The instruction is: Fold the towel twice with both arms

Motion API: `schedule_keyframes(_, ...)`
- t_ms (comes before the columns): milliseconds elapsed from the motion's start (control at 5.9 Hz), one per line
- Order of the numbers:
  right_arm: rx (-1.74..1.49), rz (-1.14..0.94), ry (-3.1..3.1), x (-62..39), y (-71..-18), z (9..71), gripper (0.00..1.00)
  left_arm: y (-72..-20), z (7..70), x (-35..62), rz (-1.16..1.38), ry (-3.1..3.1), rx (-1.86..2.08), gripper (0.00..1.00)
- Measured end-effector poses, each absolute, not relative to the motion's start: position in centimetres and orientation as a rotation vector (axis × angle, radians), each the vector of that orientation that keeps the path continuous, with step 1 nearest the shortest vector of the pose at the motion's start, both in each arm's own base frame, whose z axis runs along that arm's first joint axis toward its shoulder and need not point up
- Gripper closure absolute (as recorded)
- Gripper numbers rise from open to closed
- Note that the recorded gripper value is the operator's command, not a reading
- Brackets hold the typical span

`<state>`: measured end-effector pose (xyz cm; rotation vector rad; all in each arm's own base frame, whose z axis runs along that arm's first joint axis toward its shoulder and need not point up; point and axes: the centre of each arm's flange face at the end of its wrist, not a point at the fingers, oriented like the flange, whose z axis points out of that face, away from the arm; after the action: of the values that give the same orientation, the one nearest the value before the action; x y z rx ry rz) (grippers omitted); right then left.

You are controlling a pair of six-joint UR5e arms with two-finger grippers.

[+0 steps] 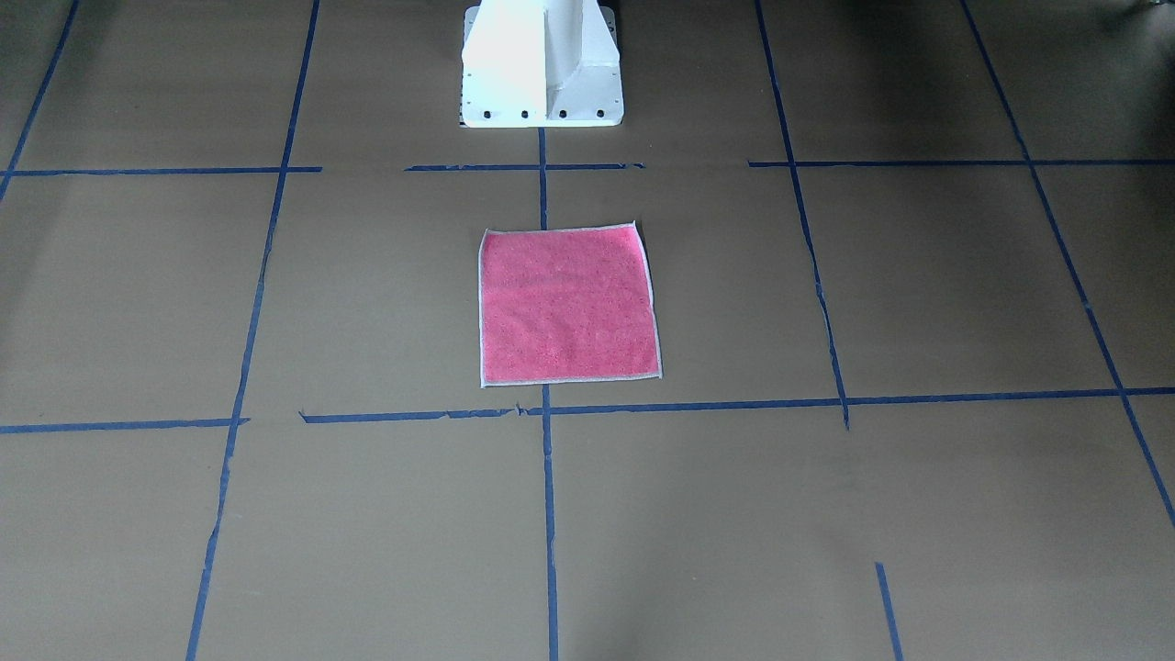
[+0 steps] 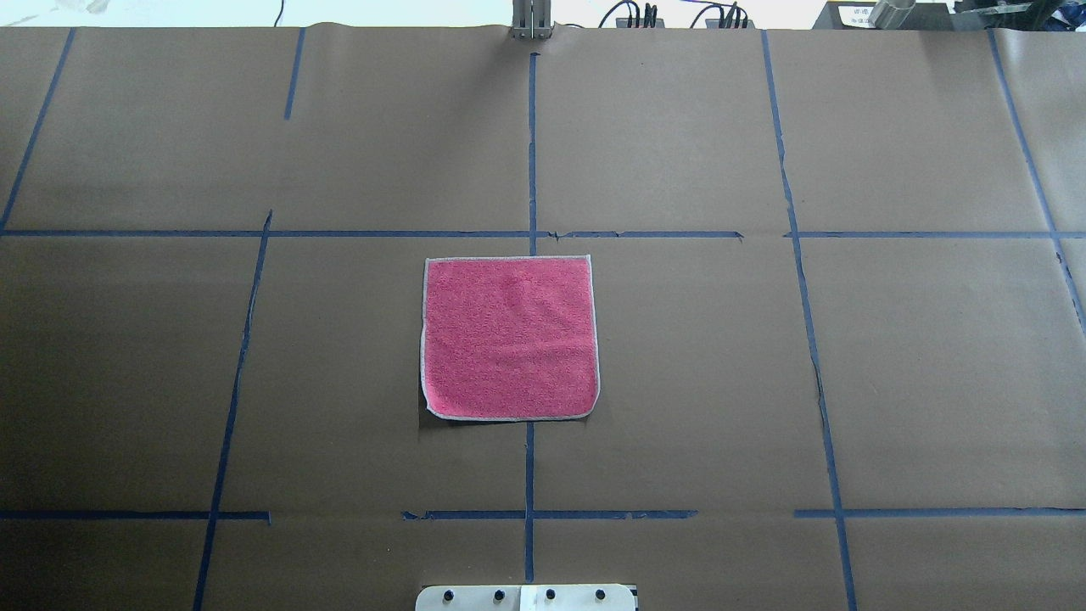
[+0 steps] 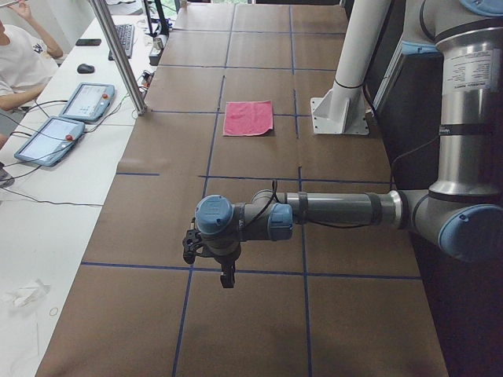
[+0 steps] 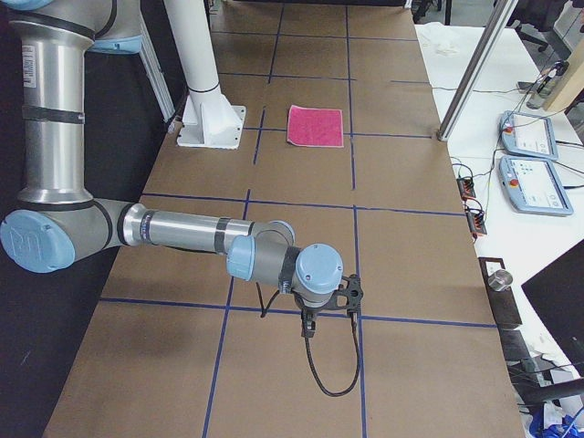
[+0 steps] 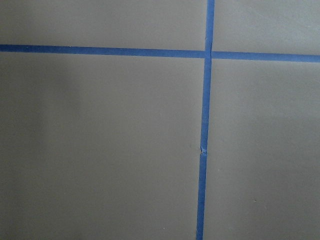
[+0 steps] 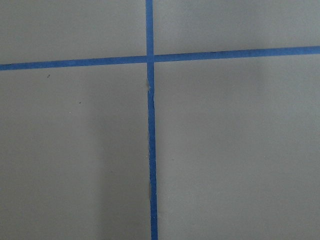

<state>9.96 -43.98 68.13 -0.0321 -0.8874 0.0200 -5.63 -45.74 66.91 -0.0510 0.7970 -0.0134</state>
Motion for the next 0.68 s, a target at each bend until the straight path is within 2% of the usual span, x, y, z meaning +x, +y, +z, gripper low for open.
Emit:
schedule_keyframes(339, -0.020, 0.017, -0.889, 10.0, -44.4, 67.5, 0.00, -46.2, 66.2, -5.5, -0.013, 0.797, -0.040, 0.00)
schedule_keyframes(678, 0.023, -0.006, -0.886, 9.4, -47.0, 64.3, 0.00, -48.5, 61.8, -3.8, 0.010, 0.799, 0.017, 0.00)
